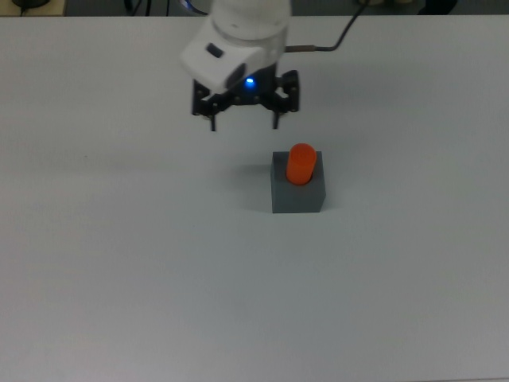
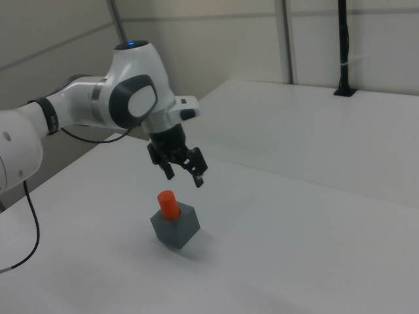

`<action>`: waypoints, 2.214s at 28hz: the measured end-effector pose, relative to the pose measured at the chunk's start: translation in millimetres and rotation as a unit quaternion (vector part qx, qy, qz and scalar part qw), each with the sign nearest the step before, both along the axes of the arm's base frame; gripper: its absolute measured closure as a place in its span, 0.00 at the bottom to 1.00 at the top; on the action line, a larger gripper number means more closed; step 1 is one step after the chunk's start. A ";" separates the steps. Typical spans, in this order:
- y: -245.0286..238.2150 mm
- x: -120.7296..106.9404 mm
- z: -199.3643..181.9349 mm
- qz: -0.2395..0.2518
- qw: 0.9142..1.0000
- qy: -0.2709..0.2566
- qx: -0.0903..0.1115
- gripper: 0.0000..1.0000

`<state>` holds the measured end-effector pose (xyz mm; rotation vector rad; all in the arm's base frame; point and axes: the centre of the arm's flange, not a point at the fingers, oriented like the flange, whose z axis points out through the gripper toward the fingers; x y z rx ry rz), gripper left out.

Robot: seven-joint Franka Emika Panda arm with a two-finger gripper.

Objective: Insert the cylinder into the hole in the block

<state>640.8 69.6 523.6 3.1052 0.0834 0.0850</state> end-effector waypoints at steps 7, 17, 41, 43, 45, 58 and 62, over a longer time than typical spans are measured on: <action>-44.9 2.4 -4.1 -0.026 1.000 0.006 -0.007 0.00; -52.5 7.3 -30.9 -0.032 0.999 0.028 -0.010 0.00; -66.5 8.3 -32.1 -0.042 0.999 0.028 -0.010 0.00; -67.0 8.3 -32.1 -0.043 0.999 0.028 -0.010 0.00; -67.3 8.3 -31.9 -0.043 0.999 0.028 -0.010 0.00; -68.7 8.5 -31.2 -0.043 0.999 0.027 -0.010 0.00; -68.9 8.6 -31.0 -0.044 0.999 0.027 -0.010 0.00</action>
